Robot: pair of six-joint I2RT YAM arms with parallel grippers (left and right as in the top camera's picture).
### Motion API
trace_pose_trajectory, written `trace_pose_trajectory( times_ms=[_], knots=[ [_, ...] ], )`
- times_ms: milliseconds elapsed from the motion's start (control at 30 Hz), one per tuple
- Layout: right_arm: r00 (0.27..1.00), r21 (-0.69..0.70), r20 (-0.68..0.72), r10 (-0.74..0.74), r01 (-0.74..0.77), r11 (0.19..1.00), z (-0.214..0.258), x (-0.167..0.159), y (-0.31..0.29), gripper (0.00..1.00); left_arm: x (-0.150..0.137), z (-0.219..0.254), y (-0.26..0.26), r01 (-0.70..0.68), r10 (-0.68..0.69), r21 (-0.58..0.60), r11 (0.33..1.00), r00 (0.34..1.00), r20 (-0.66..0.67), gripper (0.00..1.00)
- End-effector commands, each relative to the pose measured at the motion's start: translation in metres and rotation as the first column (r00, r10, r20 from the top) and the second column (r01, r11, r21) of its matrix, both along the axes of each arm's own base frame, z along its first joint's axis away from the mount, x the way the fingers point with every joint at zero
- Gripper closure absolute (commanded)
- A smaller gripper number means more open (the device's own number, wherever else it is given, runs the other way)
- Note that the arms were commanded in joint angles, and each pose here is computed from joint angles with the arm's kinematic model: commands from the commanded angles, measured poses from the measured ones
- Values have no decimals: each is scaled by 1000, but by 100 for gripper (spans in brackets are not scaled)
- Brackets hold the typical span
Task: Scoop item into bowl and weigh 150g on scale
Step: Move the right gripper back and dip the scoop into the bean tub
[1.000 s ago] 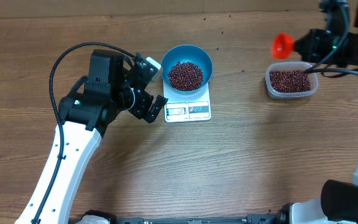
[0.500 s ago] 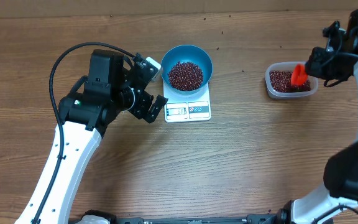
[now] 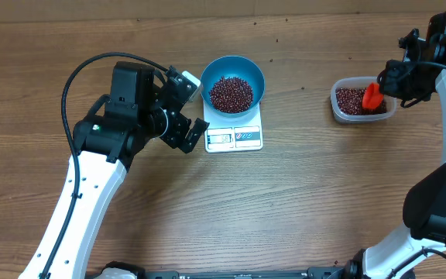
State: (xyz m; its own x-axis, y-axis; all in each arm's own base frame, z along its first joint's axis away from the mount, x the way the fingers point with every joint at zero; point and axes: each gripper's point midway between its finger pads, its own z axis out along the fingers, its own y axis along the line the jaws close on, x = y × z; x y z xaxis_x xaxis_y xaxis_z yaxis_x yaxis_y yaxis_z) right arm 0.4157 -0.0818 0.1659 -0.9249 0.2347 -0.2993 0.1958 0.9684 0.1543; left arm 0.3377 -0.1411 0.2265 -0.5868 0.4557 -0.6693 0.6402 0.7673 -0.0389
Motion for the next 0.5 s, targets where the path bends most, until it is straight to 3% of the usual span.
trace_pose_trajectory(
  times_ms=[0,467],
  knots=[
    [1000,-21,15,-3,4,1000,2,2,-5,96,1,-3,0,-4,4,-8,1000,1000,-10,0],
    [1000,-18,11,-4,4,1000,-16,3,-5,96,1,-3,0,-4,4,-8,1000,1000,-10,1]
  ],
)
